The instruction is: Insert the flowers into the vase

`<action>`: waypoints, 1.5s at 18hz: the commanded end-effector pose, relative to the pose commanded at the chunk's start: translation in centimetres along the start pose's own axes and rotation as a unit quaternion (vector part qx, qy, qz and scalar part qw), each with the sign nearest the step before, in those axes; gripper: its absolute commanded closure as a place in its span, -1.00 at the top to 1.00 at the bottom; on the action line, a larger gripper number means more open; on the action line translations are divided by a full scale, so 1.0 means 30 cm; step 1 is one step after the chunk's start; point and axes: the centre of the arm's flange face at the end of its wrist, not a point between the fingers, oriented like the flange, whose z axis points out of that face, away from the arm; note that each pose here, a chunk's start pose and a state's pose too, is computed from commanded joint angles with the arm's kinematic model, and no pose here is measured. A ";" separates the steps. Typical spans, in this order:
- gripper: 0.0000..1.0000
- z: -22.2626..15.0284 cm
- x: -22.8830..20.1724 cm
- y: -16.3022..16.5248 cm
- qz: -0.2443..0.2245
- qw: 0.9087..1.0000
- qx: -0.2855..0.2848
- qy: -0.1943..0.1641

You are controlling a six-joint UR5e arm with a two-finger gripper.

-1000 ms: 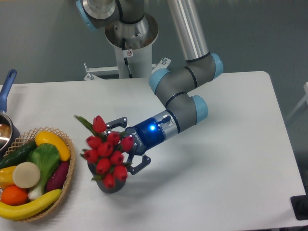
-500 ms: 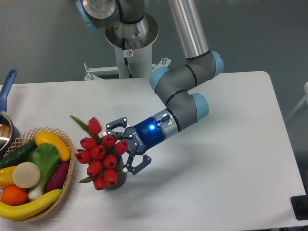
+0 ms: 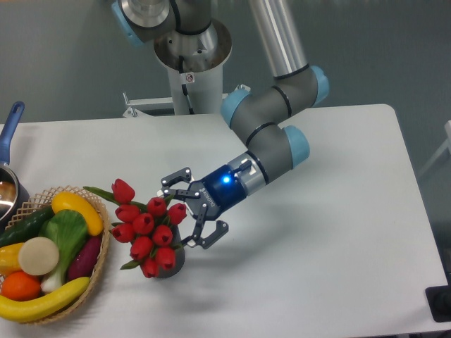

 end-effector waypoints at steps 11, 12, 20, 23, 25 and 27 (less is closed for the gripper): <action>1.00 -0.462 0.019 -0.237 0.081 0.959 -0.231 -0.146; 1.00 -0.519 0.028 -0.264 0.085 0.947 -0.260 -0.166; 1.00 -0.731 0.115 -0.417 0.072 0.837 -0.492 -0.231; 1.00 -0.794 0.135 -0.481 0.068 0.816 -0.538 -0.199; 1.00 -0.872 0.136 -0.519 0.073 0.805 -0.565 -0.165; 1.00 -0.947 0.145 -0.535 0.078 0.799 -0.580 -0.136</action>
